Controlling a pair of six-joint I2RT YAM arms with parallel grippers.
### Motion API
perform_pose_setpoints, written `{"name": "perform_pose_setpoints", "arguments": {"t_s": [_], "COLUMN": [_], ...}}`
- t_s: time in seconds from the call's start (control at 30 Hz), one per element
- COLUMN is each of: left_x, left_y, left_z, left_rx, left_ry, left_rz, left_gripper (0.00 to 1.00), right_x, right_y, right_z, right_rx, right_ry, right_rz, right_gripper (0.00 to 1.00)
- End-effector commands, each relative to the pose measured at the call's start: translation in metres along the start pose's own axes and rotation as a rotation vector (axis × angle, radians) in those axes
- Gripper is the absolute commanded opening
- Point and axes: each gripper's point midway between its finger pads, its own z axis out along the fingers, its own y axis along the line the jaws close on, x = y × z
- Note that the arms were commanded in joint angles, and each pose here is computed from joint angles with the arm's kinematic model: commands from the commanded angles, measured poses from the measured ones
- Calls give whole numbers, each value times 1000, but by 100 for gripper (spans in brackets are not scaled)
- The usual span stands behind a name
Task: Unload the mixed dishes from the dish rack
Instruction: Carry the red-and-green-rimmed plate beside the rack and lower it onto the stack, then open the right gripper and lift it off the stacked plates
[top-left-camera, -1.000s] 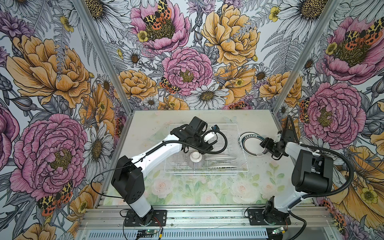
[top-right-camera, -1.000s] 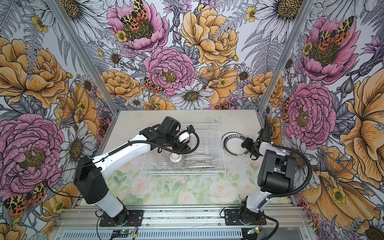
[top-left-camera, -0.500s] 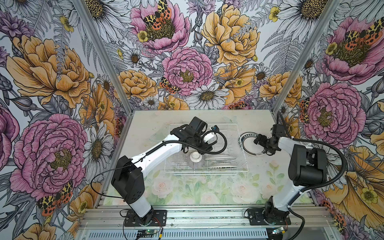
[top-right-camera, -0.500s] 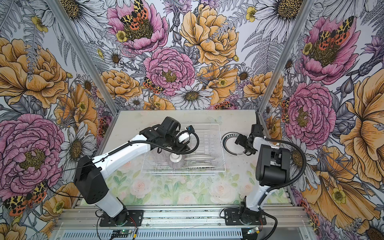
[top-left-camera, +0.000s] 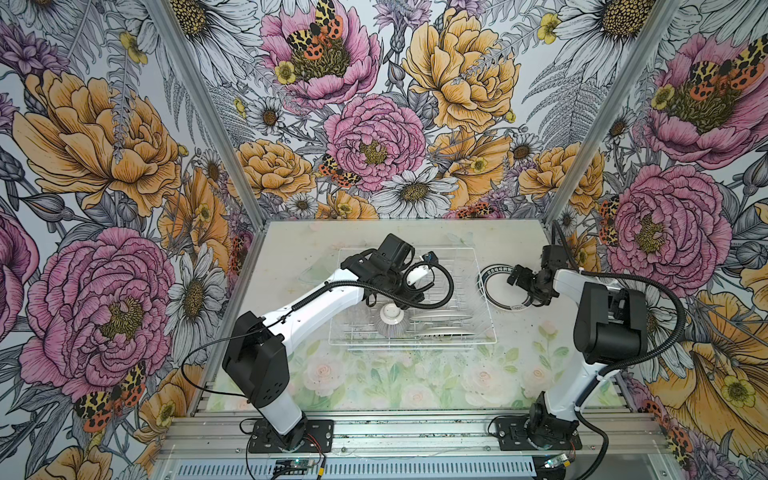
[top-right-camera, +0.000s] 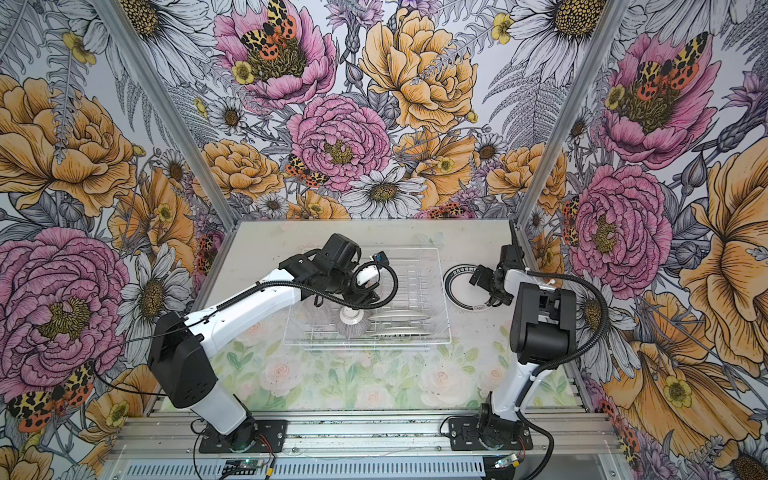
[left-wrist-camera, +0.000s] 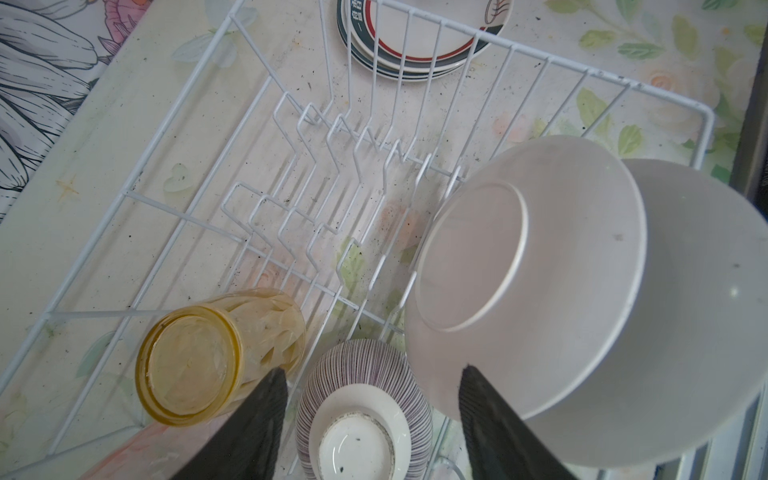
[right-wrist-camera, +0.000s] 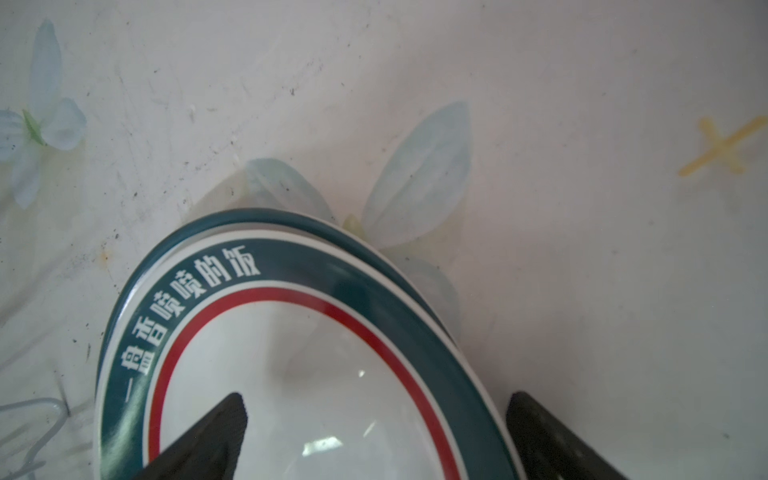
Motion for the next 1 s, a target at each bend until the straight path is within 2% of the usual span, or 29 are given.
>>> {"name": "perform_pose_setpoints", "arguments": {"t_s": [0.0,0.97], "left_x": [-1,4], "left_y": [0,-8], "left_z": [2,5], "left_rx": [-5,12], "left_ry": [10,22], "left_rz": [20,31], "left_gripper": [67,68], "right_x": [-8,-16], "right_y": [3,9], "right_z": [5,18], "right_rx": [27,67], "right_ry": [-20,0], "right_rz": [2,2], "right_gripper": [99,100]}}
